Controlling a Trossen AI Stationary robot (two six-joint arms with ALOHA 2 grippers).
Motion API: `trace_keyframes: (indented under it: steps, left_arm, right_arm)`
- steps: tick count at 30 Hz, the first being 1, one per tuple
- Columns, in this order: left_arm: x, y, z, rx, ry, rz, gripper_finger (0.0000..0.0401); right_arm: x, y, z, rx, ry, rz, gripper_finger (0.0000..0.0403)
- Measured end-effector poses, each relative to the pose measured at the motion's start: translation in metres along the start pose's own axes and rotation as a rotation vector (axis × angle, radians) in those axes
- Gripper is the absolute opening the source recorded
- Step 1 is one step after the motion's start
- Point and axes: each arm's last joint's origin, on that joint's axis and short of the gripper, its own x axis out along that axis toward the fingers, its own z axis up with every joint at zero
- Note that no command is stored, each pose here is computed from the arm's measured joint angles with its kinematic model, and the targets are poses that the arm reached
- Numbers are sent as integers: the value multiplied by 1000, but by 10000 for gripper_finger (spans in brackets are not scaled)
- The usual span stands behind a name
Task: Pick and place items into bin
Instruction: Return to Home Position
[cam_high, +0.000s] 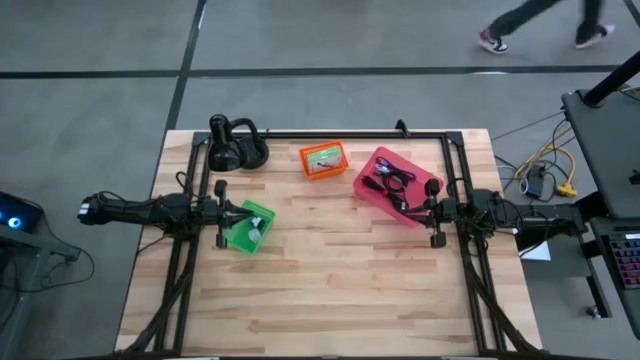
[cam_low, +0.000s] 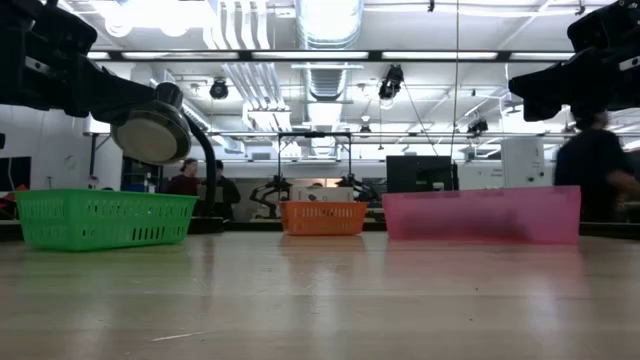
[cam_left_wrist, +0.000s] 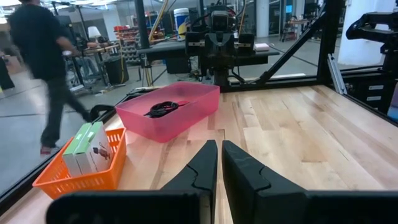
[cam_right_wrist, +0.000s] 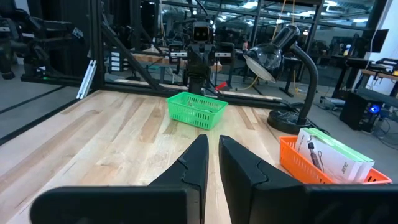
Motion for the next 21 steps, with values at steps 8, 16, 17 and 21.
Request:
trace_keyframes:
  steps: [8, 16, 17, 21]
  left_arm:
    - [0, 0, 0, 1, 5, 0, 8]
    - [1, 0, -1, 2, 9, 0, 8]
    - [1, 0, -1, 2, 9, 1, 8]
    - [1, 0, -1, 2, 9, 3, 8]
  right_arm:
    - [0, 0, 0, 0, 0, 0, 28]
    - [0, 0, 0, 0, 0, 0, 28]
    - [0, 0, 0, 0, 0, 0, 28]
    - [0, 0, 0, 0, 0, 0, 28]
